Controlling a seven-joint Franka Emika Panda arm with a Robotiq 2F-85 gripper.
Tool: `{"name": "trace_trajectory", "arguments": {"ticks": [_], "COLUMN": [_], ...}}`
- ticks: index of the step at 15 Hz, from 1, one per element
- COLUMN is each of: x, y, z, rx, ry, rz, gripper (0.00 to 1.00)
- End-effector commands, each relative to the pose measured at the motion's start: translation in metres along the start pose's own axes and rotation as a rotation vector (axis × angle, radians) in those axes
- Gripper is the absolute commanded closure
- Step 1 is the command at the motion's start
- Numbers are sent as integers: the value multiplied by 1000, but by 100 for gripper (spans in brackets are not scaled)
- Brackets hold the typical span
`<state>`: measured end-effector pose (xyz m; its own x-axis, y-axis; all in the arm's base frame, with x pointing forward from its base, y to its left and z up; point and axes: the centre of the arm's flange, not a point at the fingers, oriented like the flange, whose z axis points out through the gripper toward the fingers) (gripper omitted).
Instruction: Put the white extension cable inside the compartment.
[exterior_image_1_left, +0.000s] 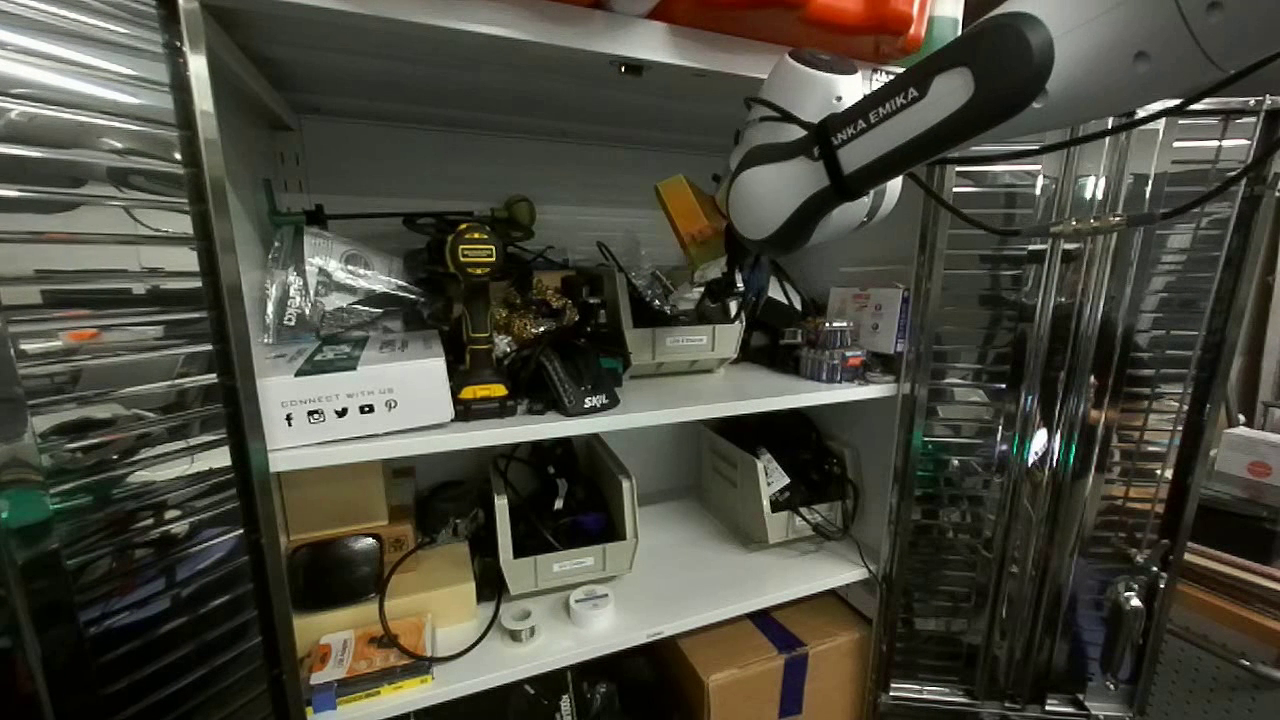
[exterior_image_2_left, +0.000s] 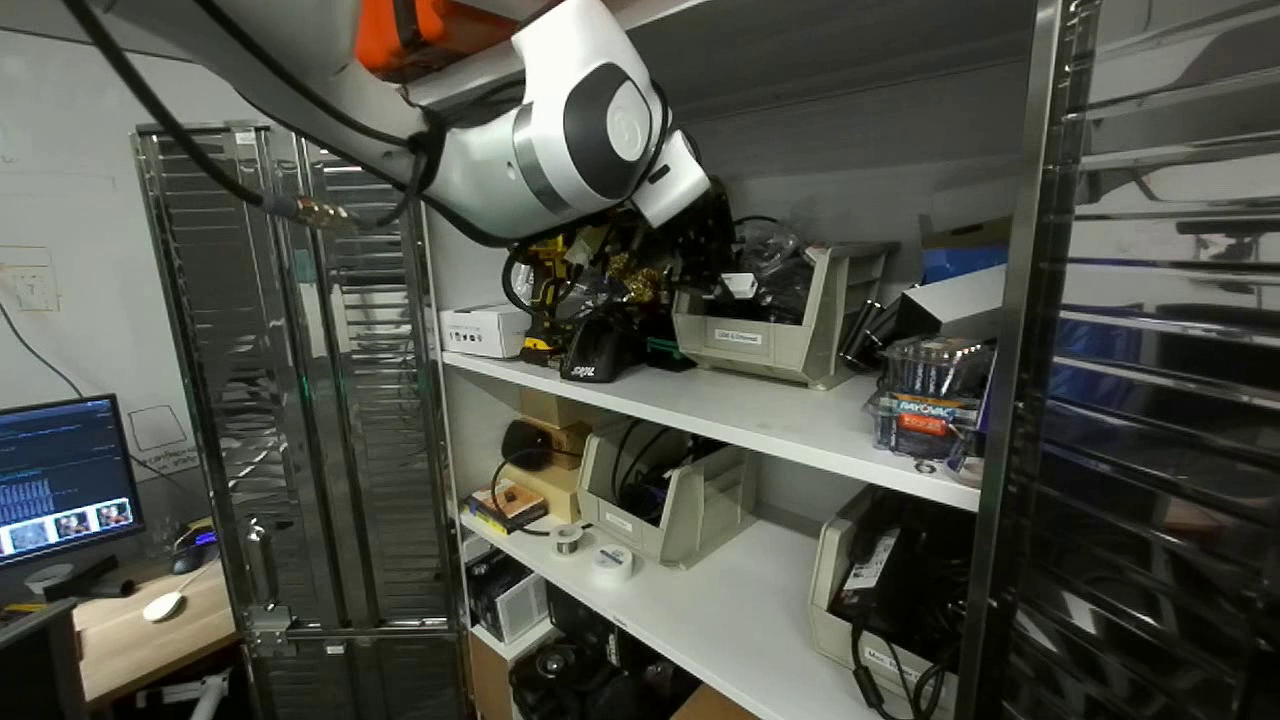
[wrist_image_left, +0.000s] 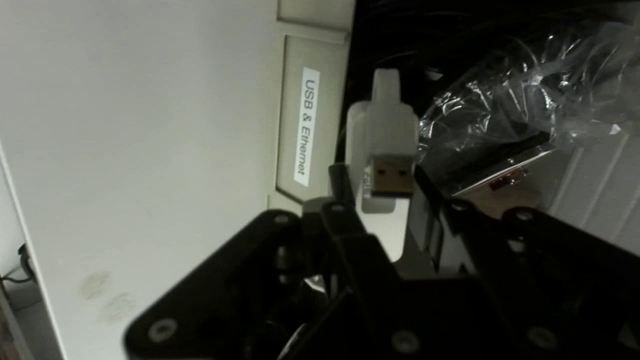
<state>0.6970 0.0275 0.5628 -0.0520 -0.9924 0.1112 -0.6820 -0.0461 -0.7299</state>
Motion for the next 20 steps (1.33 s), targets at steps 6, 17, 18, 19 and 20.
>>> {"name": "trace_trajectory", "arguments": {"ticks": [6, 17, 18, 19, 20], "x": [-33, -16, -15, -14, -12], "y": [-67, -91, -93, -96, -99], "z": [36, 69, 67, 62, 57], "rx": [185, 57, 66, 78, 92], "ry": [78, 149, 150, 148, 147], "rz": [53, 7, 14, 16, 19], "gripper": [89, 22, 15, 6, 1]}}
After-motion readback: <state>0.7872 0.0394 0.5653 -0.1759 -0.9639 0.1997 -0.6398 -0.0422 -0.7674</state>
